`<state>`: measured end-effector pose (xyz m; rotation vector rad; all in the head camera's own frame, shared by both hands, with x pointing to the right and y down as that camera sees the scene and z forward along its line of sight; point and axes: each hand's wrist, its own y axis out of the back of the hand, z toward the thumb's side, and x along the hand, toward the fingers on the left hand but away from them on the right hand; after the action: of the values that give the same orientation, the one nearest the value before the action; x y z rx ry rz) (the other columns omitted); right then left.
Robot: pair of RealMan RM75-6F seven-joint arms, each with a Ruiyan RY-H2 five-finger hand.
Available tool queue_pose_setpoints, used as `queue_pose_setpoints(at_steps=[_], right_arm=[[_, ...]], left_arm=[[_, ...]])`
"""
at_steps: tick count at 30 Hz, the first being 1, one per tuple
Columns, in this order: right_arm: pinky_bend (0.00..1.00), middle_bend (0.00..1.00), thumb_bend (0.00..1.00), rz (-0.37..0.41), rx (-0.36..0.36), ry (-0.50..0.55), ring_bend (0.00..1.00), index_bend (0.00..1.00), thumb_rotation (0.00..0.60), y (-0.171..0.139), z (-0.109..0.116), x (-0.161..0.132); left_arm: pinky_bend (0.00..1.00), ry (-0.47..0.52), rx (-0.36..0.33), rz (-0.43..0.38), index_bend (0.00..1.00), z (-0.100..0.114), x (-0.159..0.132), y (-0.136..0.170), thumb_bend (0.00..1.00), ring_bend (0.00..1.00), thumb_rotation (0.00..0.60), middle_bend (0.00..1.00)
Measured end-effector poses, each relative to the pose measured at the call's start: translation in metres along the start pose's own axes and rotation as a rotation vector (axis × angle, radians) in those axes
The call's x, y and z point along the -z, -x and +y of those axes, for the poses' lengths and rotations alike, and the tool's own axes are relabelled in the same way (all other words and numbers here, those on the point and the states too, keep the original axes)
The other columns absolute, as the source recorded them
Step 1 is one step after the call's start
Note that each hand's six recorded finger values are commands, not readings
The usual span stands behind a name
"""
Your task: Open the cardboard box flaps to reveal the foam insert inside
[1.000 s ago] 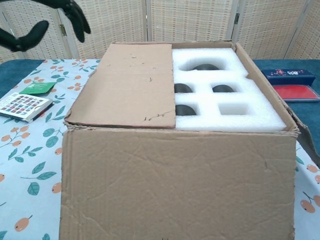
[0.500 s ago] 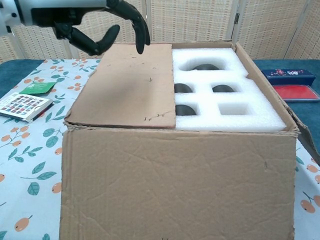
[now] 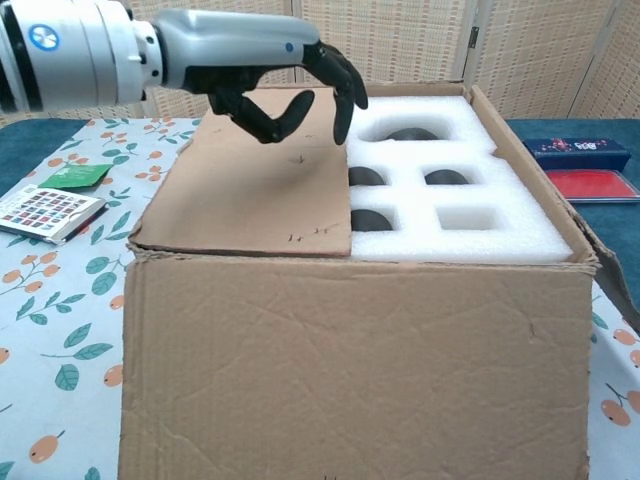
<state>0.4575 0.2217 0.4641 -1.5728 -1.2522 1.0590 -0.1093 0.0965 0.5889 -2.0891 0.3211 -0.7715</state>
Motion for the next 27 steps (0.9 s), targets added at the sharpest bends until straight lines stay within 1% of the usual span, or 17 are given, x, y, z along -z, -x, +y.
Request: queue_pose_setpoints(at_steps=[6,12,15,19,27], right_arm=[[0.02,0.00,0.52,-0.016,-0.007,0.005,0.03,0.28,0.170,-0.004,0.003,0.005],[0.01,0.00,0.52,-0.036,0.011,0.021,0.03,0.28,0.173,-0.007,0.011,0.011],[0.01,0.00,0.52,-0.059,0.007,0.022,0.03,0.28,0.172,-0.009,0.013,0.017],[0.01,0.01,0.52,-0.064,0.008,0.024,0.03,0.28,0.170,-0.012,0.016,0.019],[0.01,0.01,0.52,-0.079,0.014,0.035,0.04,0.28,0.174,-0.014,0.022,0.025]], left_arm=[[0.00,-0.015,0.009,-0.002,0.43,-0.003,-0.003,-0.016,0.91,0.06,0.600,0.19],[0.00,-0.027,0.018,-0.014,0.43,-0.006,-0.008,-0.027,0.91,0.05,0.600,0.19],[0.00,-0.030,0.029,-0.016,0.43,-0.011,-0.010,-0.034,0.91,0.05,0.600,0.19],[0.00,-0.039,0.041,-0.021,0.43,-0.019,-0.014,-0.044,0.91,0.05,0.600,0.19],[0.00,-0.096,0.042,0.004,0.43,-0.025,-0.006,-0.052,0.91,0.05,0.600,0.18]])
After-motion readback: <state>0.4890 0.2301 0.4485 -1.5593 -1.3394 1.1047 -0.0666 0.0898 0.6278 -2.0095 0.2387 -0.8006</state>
